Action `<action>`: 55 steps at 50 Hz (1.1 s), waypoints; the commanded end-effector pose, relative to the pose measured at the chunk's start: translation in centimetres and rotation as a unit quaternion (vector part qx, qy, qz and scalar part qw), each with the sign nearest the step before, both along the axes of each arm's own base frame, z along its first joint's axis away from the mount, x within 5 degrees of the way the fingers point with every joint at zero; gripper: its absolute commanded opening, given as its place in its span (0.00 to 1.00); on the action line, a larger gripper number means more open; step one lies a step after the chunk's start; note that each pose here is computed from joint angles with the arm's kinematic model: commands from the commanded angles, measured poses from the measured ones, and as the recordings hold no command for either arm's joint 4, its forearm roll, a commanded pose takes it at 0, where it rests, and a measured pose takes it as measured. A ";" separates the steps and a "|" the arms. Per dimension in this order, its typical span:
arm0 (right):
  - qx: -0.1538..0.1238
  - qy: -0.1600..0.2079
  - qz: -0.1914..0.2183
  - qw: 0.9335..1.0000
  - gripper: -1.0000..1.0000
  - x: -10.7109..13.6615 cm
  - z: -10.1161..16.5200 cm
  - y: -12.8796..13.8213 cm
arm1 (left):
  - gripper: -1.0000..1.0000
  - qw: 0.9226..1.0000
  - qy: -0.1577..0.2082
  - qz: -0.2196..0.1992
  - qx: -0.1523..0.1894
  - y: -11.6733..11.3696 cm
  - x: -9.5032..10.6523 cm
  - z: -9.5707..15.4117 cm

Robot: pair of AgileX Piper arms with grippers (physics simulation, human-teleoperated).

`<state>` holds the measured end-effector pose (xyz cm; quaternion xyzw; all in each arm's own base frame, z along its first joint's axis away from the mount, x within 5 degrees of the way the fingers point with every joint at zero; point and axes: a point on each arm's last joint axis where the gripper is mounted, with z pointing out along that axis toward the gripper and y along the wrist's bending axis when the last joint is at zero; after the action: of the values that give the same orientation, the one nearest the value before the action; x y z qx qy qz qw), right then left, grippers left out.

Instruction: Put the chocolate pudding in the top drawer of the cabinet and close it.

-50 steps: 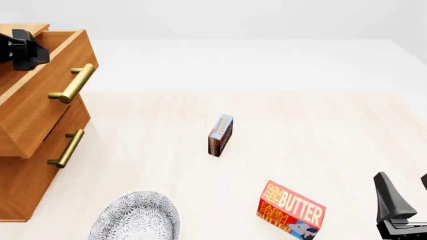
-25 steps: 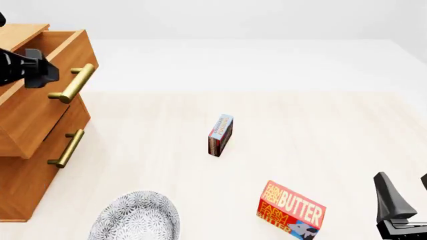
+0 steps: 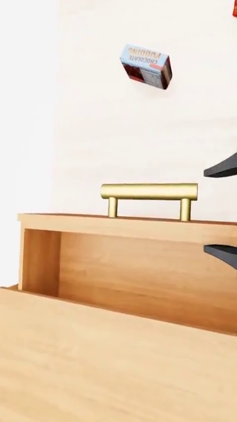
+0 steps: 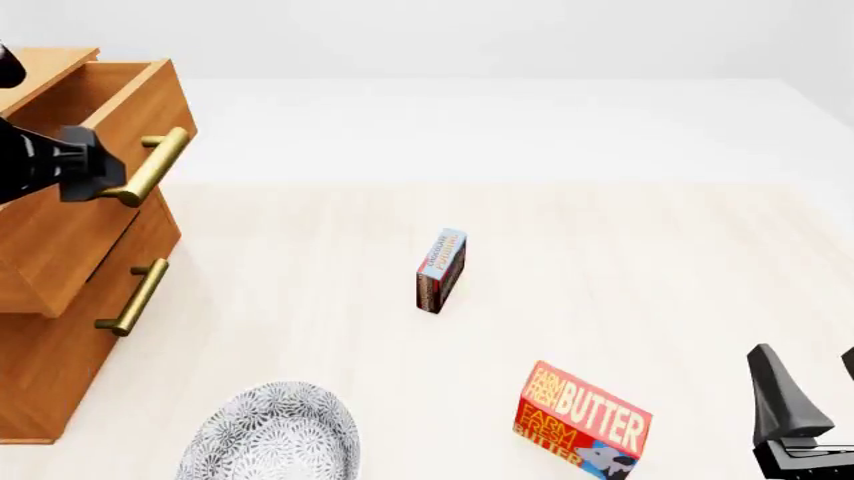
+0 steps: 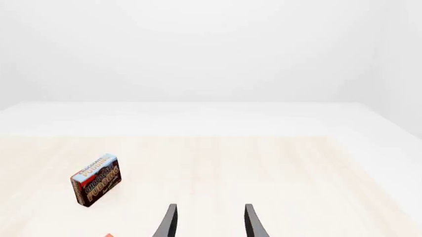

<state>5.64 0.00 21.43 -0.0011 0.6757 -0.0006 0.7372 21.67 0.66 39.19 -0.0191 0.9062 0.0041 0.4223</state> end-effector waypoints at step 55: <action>0.000 0.000 0.000 1.000 1.00 0.0 0.0 0.0 | 1.00 0.999 0.018 -0.035 -0.010 -1.9 0.5 -2.5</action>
<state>5.64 0.00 21.43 -0.0011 0.6756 -0.0006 0.7372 22.04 -0.73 37.09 -0.0023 0.9112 -0.0088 0.4118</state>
